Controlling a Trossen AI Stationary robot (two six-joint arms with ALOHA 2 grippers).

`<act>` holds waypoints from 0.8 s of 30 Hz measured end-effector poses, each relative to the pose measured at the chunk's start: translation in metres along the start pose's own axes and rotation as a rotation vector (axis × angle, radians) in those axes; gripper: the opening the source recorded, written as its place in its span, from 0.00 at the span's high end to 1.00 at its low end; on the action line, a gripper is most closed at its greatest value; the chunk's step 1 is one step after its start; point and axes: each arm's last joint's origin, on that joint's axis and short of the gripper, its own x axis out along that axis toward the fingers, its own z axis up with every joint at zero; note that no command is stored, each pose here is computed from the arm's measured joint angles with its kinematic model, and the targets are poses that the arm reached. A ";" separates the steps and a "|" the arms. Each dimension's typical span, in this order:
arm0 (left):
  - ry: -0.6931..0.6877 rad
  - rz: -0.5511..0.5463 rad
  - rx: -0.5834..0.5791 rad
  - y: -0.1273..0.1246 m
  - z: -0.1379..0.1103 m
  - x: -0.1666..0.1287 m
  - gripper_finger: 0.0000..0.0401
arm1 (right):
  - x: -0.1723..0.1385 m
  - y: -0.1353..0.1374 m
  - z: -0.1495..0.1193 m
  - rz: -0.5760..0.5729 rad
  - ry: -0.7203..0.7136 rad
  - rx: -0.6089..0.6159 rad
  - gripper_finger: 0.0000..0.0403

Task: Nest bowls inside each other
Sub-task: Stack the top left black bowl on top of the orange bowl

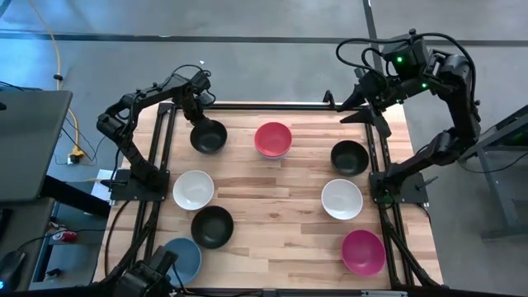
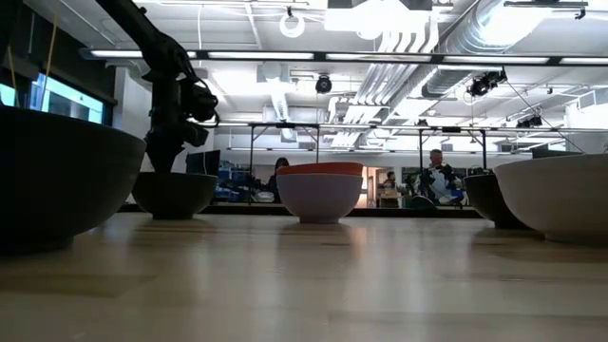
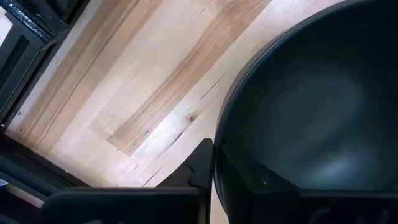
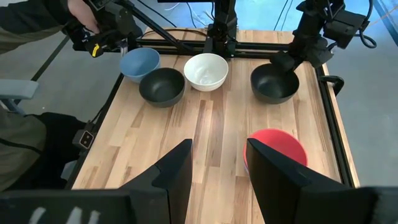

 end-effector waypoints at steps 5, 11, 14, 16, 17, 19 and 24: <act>-0.012 -0.044 0.001 -0.001 0.000 0.000 0.99 | 0.000 0.000 0.000 0.000 0.000 -0.007 0.64; -0.046 -0.132 0.020 -0.008 0.006 -0.009 1.00 | 0.000 0.000 0.000 0.000 0.000 -0.026 0.64; -0.062 -0.136 0.045 -0.014 0.012 -0.021 1.00 | 0.000 0.000 0.000 0.000 0.000 -0.027 0.64; -0.086 -0.136 0.065 -0.019 0.017 -0.032 1.00 | 0.000 0.000 0.000 0.000 0.000 -0.027 0.64; -0.099 -0.145 0.073 -0.022 0.020 -0.038 1.00 | 0.000 0.000 0.000 0.000 0.000 -0.027 0.64; -0.131 -0.161 0.088 -0.028 0.025 -0.053 1.00 | 0.000 0.000 0.000 0.000 0.000 -0.027 0.64; -0.248 -0.186 0.118 -0.047 0.040 -0.092 1.00 | 0.000 0.000 0.000 0.000 0.000 -0.034 0.64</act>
